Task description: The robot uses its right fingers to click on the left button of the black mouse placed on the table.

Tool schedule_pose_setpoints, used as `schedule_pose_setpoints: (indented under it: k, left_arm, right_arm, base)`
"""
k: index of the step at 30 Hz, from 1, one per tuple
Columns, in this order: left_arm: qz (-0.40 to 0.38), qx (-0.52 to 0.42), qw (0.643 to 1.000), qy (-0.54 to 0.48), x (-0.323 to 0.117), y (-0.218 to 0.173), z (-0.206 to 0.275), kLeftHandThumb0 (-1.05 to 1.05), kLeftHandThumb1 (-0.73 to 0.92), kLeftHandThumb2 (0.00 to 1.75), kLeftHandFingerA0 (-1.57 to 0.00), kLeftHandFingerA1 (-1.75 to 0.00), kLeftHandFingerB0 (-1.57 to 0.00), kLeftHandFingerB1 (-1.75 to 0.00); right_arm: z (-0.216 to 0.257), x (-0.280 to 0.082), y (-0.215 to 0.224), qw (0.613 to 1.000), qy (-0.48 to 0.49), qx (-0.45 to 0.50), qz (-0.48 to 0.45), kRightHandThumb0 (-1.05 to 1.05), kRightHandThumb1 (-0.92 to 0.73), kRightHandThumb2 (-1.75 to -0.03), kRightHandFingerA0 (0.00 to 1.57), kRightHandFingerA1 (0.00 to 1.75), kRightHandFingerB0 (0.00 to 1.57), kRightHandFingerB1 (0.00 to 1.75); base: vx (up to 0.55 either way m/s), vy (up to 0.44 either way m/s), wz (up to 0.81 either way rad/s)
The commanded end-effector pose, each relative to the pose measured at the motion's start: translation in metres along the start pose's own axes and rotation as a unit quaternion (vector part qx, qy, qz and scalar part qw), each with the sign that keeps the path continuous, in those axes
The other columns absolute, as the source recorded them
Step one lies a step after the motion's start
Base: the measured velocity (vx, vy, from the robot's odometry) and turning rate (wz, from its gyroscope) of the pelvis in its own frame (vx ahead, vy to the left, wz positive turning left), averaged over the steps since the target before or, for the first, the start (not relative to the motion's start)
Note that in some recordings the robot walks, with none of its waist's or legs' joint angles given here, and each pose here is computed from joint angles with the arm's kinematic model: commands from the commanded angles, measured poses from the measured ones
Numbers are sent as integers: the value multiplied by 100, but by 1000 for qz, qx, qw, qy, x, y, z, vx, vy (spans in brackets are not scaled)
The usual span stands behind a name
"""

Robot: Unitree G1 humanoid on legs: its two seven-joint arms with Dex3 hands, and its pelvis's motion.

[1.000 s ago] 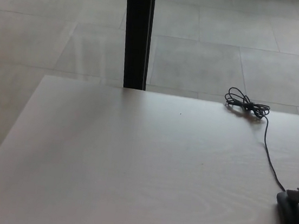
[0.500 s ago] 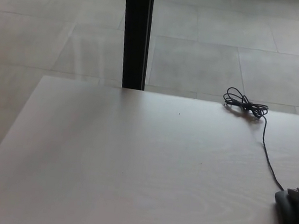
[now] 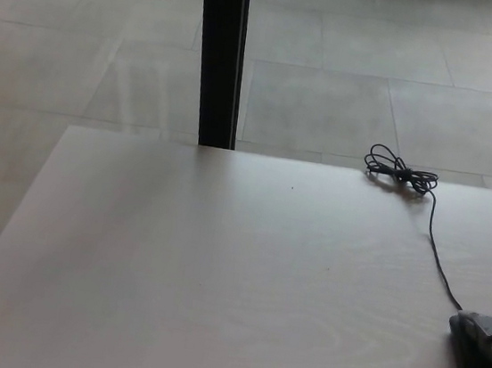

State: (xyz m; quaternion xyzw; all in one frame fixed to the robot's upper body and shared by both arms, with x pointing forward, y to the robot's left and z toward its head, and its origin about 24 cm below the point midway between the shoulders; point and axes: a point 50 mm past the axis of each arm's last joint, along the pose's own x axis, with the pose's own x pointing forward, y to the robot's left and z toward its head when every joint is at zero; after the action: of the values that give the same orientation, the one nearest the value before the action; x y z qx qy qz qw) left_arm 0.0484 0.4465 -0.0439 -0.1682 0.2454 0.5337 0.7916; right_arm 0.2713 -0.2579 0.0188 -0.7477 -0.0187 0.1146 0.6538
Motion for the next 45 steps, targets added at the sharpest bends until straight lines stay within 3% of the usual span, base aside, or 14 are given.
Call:
schedule_pose_setpoints:
  k: [1, 20, 21, 28, 29, 30, 35, 36, 38, 39, 40, 41, 42, 45]
  left_arm:
    - [4, -5, 1000, -17, 1, 2, 12, -90, 92, 77, -73, -64, -44, -45]
    - [-4, 0, 1000, -30, 2, -1, 17, -90, 92, 78, -67, -61, -48, -46]
    - [-5, -2, 1000, -31, 2, -1, 18, -96, 80, 93, -65, -66, -46, -52]
    - [-9, 5, 999, -34, 2, -1, 17, -91, 92, 81, -64, -65, -44, -47]
    - [-8, 4, 999, -34, 2, -1, 17, -89, 92, 78, -66, -64, -46, -48]
    - [-6, 3, 999, -33, 2, 0, 17, -91, 92, 80, -65, -63, -45, -47]
    - [-1, -7, 1000, -30, 1, 2, 16, -93, 92, 79, -68, -66, -46, -47]
    - [-1, -5, 999, -32, 1, 2, 16, -91, 92, 79, -68, -64, -45, -46]
    - [-1, -1, 999, -32, 1, 2, 16, -91, 92, 79, -68, -64, -45, -46]
    - [-1, 0, 1000, -31, 1, 2, 16, -91, 92, 79, -69, -64, -45, -46]
    - [1, 2, 1000, -30, 1, 2, 16, -93, 92, 78, -71, -65, -47, -47]
    - [1, 1, 1000, -29, 1, 3, 15, -90, 92, 80, -66, -64, -48, -48]
    - [1, -2, 1000, -29, 1, 3, 15, -93, 92, 81, -65, -65, -46, -47]
    - [6, 0, 1000, -29, 0, 6, 14, -98, 81, 91, -71, -69, -47, -51]
  right_arm:
    - [1, -14, 26, 997, -19, -23, 69, -85, -84, -66, 20, 55, 37, 35]
    - [-2, -24, 40, 997, -9, 4, 76, -85, -83, -65, 18, 58, 40, 38]
    - [-1, -25, 43, 997, -11, 0, 82, -86, -85, -66, 20, 54, 40, 36]
    - [0, -21, 39, 995, -7, 14, 97, -80, -80, -65, 12, 52, 38, 35]
    - [-2, -15, 32, 996, -3, 14, 93, -86, -69, -104, 9, 54, 26, 48]
    - [-5, -8, 23, 997, 1, 11, 80, -81, -83, -66, 14, 48, 37, 32]
    - [-12, 13, -7, 999, 17, 6, 40, -81, -85, -66, 14, 40, 34, 31]
    - [-13, 17, -15, 1000, 18, 2, 24, -81, -67, -101, 13, 50, 27, 46]
    - [-13, 19, -21, 1000, 16, -3, 12, -81, -67, -101, 13, 50, 27, 46]
    - [-16, 26, -37, 1000, 22, 0, 2, -82, -87, -66, 12, 37, 32, 31]
    - [-17, 29, -44, 1000, 19, 14, -19, -81, -65, -99, 12, 49, 29, 46]
    - [-21, 37, -60, 999, 24, 9, -47, -83, -68, -103, 11, 49, 27, 46]
    - [-22, 39, -65, 998, 27, 9, -51, -84, -87, -67, 11, 37, 33, 31]
    - [-29, 47, -92, 996, 36, -8, -80, -88, -91, -69, 9, 34, 28, 32]
  base:
    - [0, 0, 0]
    - [0, 0, 0]
    - [0, 0, 0]
    - [0, 0, 0]
    - [0, 0, 0]
    - [0, 0, 0]
    - [0, 0, 0]
    - [0, 0, 0]
    - [0, 0, 0]
    - [0, 0, 0]
    - [0, 0, 0]
    - [0, 0, 0]
    - [0, 0, 0]
    - [0, 0, 0]
